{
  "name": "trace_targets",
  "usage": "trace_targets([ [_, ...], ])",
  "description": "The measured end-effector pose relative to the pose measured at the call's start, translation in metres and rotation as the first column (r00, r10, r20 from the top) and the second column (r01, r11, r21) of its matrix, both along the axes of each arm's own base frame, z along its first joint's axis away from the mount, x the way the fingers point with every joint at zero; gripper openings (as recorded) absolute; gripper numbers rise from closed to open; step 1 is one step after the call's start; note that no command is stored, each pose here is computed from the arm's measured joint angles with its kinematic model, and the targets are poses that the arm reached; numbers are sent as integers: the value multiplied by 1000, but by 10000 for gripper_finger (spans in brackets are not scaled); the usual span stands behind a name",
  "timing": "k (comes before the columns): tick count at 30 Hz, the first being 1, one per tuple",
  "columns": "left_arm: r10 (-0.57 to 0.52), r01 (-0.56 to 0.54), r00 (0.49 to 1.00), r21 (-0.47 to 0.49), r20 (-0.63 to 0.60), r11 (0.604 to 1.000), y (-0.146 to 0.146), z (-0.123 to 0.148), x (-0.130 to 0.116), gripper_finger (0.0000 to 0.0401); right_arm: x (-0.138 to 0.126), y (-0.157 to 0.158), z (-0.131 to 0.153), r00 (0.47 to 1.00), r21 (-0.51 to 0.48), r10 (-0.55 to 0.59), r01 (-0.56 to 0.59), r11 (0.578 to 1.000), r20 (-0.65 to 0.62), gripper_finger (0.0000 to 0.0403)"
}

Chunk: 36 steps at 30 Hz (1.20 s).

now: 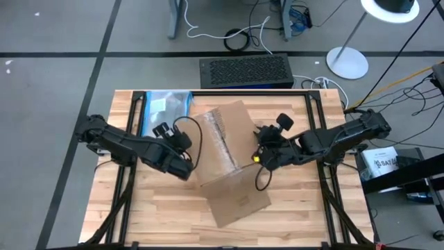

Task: Unpack boxes
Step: Break down box until it is fully flat

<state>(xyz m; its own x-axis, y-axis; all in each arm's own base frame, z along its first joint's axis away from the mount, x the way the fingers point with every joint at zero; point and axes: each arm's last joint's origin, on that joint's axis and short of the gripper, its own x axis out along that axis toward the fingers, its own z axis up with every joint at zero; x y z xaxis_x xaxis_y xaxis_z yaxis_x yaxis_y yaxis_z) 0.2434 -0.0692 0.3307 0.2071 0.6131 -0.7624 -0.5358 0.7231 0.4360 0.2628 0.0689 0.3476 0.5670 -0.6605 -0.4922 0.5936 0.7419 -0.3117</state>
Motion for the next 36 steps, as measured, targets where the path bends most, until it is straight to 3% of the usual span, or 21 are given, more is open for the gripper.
trace_targets([
  [7,-4,13,993,-81,117,997,6,33,-19,22,-19,9,24,999,-166,-34,35,985,8,66],
  [13,-26,41,969,-53,247,998,8,62,-29,22,-24,36,40,996,-272,88,-79,959,20,66],
  [17,-116,124,936,-5,332,992,4,69,-14,22,-25,64,49,972,-310,231,-208,928,38,66],
  [21,-181,186,933,13,310,982,7,62,11,22,-27,98,64,894,-320,433,-380,868,113,66],
  [25,-188,186,951,33,247,982,11,50,27,22,-30,129,72,709,-363,674,-584,726,207,66],
  [26,-196,192,953,38,230,981,11,47,30,22,-30,133,70,686,-383,696,-598,704,211,66],
  [29,-213,210,954,39,213,977,10,42,38,22,-27,131,60,681,-408,704,-594,693,204,66],
  [36,-260,264,936,18,235,964,8,42,45,22,-4,114,27,596,-437,775,-652,619,208,66],
])
